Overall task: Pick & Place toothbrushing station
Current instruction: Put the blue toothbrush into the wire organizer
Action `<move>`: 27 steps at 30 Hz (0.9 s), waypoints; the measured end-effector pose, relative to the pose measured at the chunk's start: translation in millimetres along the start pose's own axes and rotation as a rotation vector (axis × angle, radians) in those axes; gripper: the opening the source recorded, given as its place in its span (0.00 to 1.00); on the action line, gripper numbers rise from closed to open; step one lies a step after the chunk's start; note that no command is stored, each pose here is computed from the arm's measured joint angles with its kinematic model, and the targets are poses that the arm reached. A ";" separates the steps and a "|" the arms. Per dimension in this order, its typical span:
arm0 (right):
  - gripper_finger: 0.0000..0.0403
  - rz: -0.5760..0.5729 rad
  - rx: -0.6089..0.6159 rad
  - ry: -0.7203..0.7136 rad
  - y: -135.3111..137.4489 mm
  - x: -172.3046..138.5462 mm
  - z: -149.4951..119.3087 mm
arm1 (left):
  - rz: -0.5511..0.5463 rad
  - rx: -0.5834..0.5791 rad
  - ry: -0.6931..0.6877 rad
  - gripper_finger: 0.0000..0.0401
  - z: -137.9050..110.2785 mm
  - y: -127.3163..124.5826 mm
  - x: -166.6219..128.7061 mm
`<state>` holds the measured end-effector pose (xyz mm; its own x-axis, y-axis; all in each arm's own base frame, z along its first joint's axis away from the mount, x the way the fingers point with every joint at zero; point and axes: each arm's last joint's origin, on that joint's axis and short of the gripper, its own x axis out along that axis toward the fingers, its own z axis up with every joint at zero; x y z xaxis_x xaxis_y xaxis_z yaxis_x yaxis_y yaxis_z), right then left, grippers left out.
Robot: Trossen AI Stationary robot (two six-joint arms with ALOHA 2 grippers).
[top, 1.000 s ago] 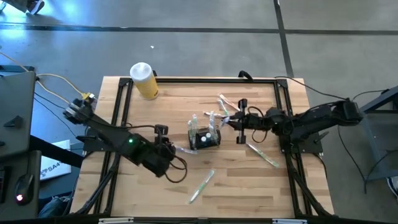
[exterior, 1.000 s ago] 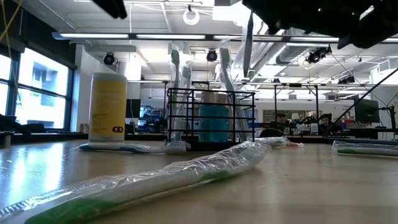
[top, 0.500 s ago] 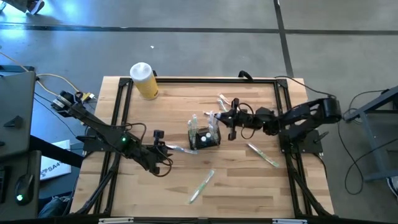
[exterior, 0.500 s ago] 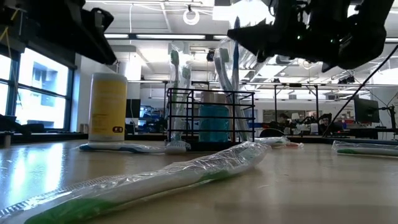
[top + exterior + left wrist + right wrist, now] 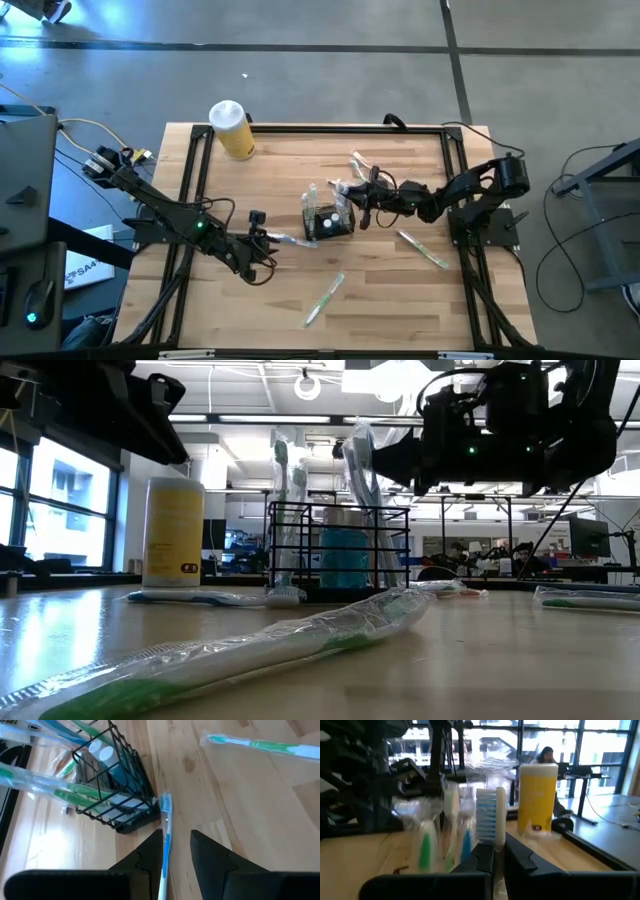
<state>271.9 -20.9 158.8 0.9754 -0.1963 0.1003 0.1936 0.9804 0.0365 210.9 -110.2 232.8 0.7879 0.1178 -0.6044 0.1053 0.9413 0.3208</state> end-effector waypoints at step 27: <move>0.17 -0.058 0.024 0.116 16.1 -3.9 -11.8 | -0.029 0.045 -0.047 0.23 5.0 -1.1 0.0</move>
<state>272.4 -4.1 147.3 0.9686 -0.2480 -0.0186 0.2487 0.9666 0.0627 213.8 -112.8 236.1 0.8116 0.0745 -0.5795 0.1551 0.9288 0.3366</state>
